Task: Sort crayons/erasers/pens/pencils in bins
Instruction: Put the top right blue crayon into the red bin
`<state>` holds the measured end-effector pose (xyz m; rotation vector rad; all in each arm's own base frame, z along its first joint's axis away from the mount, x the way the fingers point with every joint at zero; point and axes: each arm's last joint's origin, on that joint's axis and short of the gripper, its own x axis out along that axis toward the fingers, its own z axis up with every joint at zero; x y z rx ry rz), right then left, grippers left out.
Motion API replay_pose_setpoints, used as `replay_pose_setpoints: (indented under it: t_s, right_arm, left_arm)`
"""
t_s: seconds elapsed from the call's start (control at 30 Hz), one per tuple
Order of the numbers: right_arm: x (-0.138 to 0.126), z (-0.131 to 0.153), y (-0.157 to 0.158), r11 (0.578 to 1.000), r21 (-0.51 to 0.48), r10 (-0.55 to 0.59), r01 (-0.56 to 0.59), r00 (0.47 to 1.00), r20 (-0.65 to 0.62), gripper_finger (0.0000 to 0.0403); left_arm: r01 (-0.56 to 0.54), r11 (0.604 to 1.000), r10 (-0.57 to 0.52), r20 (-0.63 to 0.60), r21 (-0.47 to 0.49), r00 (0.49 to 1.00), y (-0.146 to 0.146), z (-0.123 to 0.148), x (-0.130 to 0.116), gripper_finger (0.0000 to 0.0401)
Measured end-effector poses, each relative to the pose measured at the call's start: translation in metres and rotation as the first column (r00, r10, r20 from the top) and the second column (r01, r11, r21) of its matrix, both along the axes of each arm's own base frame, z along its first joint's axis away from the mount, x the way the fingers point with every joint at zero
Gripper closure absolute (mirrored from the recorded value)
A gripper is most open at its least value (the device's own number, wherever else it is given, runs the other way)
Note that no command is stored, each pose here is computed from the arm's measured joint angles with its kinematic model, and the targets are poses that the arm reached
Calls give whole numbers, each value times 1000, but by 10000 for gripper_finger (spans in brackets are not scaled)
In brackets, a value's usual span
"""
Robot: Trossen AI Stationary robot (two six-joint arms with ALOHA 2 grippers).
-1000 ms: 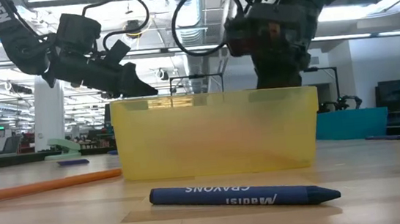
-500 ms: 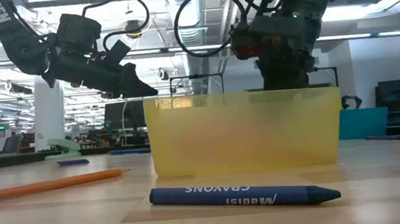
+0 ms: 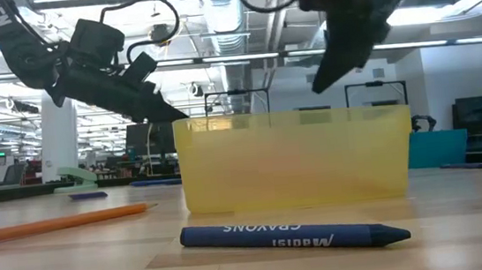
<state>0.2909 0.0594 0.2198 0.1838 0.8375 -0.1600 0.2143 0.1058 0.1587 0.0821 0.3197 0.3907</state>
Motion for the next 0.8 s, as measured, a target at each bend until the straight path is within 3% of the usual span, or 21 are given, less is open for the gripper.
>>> replay_pose_setpoints:
  t_s: [0.13, 0.27, 0.4, 0.53, 0.67, 0.8]
  right_arm:
    - [-19, -11, -8, 1000, 11, -4, 3, 996, 90, 400]
    - [-40, -22, -17, 999, 25, -33, 30, 993, 110, 400]
    - [-57, -15, -23, 996, 52, -81, 75, 991, 108, 400]
    - [-81, -12, -30, 976, 63, -210, 210, 978, -6, 397]
    - [-103, -15, -39, 927, 36, -365, 374, 919, -148, 396]
    - [-111, -16, -48, 896, 25, -431, 444, 881, -196, 393]
  left_arm:
    - [3, 1000, -3, 1, 13, 1000, -1, 5, -3, 401]
    - [-2, 1000, 2, 13, -4, 1000, -4, 15, -9, 401]
    - [-11, 999, 12, 27, -39, 1000, -7, 21, -13, 401]
    - [-16, 999, 19, 51, -51, 999, -7, 22, -13, 401]
    - [-16, 999, 20, 92, -44, 996, -5, 24, -10, 401]
    - [13, 998, -6, 125, -57, 992, -5, 25, -8, 401]
